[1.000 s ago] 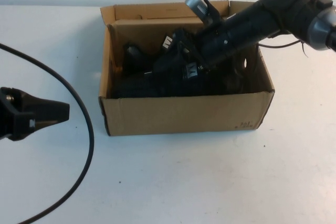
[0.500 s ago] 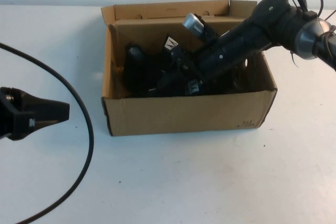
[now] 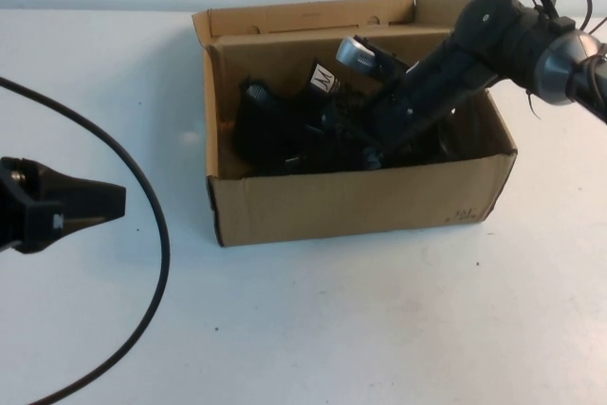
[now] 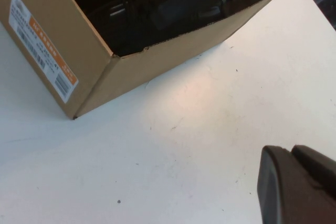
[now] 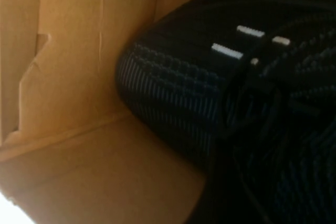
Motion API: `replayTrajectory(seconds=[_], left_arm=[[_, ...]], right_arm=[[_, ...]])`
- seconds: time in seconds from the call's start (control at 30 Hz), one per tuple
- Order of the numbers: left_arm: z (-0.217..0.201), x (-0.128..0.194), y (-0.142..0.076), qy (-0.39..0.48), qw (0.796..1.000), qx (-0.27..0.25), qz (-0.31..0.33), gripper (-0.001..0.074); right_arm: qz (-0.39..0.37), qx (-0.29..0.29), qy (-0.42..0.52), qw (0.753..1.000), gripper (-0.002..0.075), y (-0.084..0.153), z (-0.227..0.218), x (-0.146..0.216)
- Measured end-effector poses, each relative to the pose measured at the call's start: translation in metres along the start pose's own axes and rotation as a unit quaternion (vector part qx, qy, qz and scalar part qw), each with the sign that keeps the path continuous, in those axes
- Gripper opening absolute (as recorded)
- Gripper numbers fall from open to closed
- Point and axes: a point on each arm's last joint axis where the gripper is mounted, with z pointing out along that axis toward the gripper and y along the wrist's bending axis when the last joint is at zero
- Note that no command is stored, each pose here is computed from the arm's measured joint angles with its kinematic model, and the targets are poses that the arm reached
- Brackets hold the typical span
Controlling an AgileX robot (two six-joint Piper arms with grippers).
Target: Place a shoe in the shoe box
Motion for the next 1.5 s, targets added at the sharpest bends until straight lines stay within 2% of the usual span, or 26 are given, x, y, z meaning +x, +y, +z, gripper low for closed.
replayTrajectory(seconds=[0.17, 0.37, 0.73, 1.0, 1.17, 1.27, 1.43, 1.5], left_arm=[[0.000, 0.000, 0.000, 0.000, 1.000, 0.000, -0.002, -0.0001], [0.000, 0.000, 0.000, 0.000, 1.000, 0.000, -0.002, -0.0001], [0.000, 0.000, 0.000, 0.001, 1.000, 0.002, -0.002, -0.0001], [0.000, 0.002, -0.003, 0.012, 1.000, 0.015, 0.009, -0.0001], [-0.005, 0.003, -0.008, 0.006, 0.999, 0.016, 0.037, -0.0001], [-0.008, 0.004, -0.017, 0.002, 0.997, 0.019, 0.079, -0.0001], [-0.018, 0.012, -0.040, 0.015, 0.983, 0.018, 0.183, -0.0001], [-0.024, 0.016, -0.045, 0.019, 0.975, -0.003, 0.220, -0.0001]], right_arm=[[-0.023, 0.015, -0.006, 1.000, 0.0393, 0.003, -0.008, 0.000], [-0.078, 0.075, -0.017, 0.994, 0.0393, 0.009, -0.029, -0.005], [-0.115, 0.088, -0.052, 0.988, 0.0382, 0.028, -0.054, -0.011], [-0.150, 0.128, -0.082, 0.977, 0.0250, 0.046, -0.088, -0.005], [-0.174, 0.159, -0.106, 0.966, 0.0090, 0.061, -0.116, 0.004], [-0.195, 0.186, -0.133, 0.954, 0.0014, 0.076, -0.143, 0.014], [-0.232, 0.217, -0.197, 0.928, -0.0011, 0.112, -0.204, 0.046], [-0.245, 0.216, -0.224, 0.918, -0.0013, 0.128, -0.227, 0.064]])
